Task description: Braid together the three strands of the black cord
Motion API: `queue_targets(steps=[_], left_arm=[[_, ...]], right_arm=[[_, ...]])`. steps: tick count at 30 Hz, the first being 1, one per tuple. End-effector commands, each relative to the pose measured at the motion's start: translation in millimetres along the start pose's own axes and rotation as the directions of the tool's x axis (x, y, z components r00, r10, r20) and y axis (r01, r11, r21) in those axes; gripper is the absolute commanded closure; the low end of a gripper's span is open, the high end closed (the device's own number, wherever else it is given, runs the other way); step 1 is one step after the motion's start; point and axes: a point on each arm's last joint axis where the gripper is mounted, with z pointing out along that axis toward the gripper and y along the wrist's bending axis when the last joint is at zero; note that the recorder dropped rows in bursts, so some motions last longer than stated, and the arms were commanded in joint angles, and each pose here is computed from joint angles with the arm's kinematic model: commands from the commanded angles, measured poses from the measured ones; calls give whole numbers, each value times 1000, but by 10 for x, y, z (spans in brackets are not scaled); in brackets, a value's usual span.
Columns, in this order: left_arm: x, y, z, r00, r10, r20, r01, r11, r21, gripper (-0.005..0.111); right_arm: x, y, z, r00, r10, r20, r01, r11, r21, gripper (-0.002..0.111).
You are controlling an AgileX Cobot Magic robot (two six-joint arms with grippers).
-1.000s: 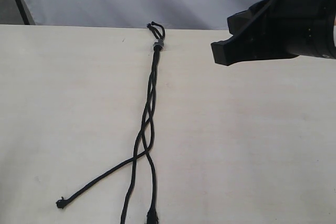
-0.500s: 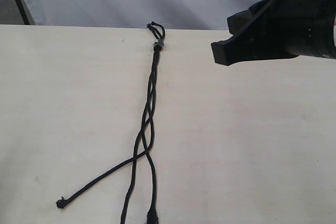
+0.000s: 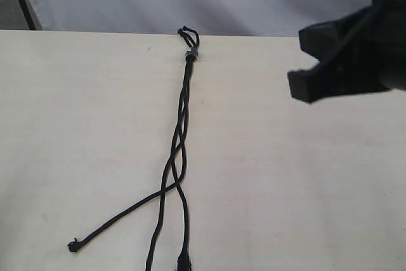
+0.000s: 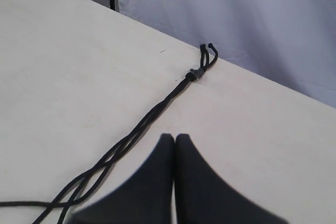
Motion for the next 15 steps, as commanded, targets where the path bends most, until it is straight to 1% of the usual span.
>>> queue_targets(steps=[1,7,12,15], left_arm=[[5,1,-1,1000,-4,4,4,1000,-2,107],[5,1,-1,1000,-4,4,4,1000,-2,107],[5,1,-1,1000,-4,4,4,1000,-2,107],[5,1,-1,1000,-4,4,4,1000,-2,107]], right_arm=[[417,16,-160,997,59,54,-55,996,-67,108],[1015,60,-384,984,72,166,-43,984,-173,108],[1463,52,-469,981,75,180,-41,982,-185,108],[1648,47,-492,979,77,189,-41,982,-186,108]])
